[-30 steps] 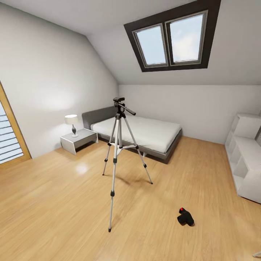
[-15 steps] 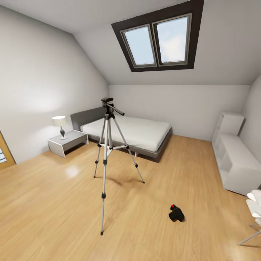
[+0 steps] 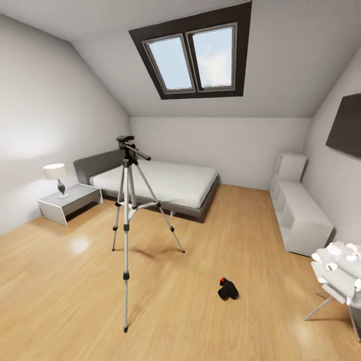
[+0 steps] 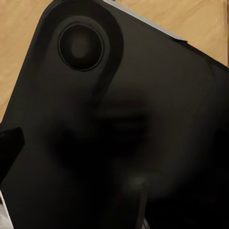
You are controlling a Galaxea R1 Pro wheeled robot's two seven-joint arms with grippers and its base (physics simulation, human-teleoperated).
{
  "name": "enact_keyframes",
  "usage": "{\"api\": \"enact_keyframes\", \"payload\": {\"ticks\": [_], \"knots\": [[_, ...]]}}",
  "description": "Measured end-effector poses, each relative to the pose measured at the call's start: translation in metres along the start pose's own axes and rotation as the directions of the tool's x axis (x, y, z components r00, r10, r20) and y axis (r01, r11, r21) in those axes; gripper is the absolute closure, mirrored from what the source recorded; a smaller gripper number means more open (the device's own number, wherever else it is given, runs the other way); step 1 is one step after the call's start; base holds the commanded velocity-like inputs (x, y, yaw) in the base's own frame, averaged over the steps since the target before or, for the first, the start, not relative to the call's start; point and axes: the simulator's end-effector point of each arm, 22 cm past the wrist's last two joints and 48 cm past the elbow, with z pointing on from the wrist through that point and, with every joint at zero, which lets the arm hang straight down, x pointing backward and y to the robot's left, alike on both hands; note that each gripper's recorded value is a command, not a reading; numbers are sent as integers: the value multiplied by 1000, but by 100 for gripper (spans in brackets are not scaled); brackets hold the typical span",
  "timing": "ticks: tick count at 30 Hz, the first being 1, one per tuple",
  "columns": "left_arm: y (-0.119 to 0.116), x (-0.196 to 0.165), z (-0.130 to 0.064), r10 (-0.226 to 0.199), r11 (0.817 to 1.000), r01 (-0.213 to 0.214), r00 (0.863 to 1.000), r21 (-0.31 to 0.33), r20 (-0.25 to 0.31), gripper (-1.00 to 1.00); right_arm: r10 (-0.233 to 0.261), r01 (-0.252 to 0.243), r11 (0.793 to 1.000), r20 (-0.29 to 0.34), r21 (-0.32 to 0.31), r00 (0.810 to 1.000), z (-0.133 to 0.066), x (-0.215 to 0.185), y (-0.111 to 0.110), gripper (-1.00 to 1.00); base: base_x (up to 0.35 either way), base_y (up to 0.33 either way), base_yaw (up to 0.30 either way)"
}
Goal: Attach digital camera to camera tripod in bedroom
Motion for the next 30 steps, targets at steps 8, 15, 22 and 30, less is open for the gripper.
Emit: {"api": "enact_keyframes", "payload": {"ticks": [8,15,22,30], "knots": [[0,0,0,5,1000,-5,1000,0,0,-100,-2,2,1000,-2,0,1000,0,1,0,-100,229,-182,-111],[0,0,0,6,1000,-6,1000,-1,0,-100,-3,3,1000,-5,-6,1000,0,1,2,-100,258,-218,-9],[1,1,0,5,1000,-5,1000,-2,-1,-100,-3,3,1000,-2,-3,1000,0,1,1,-100,260,-222,-1],[1,1,0,5,1000,-5,1000,-2,-1,-100,-4,4,1000,-5,-4,1000,0,1,2,-100,260,-222,0]]}}
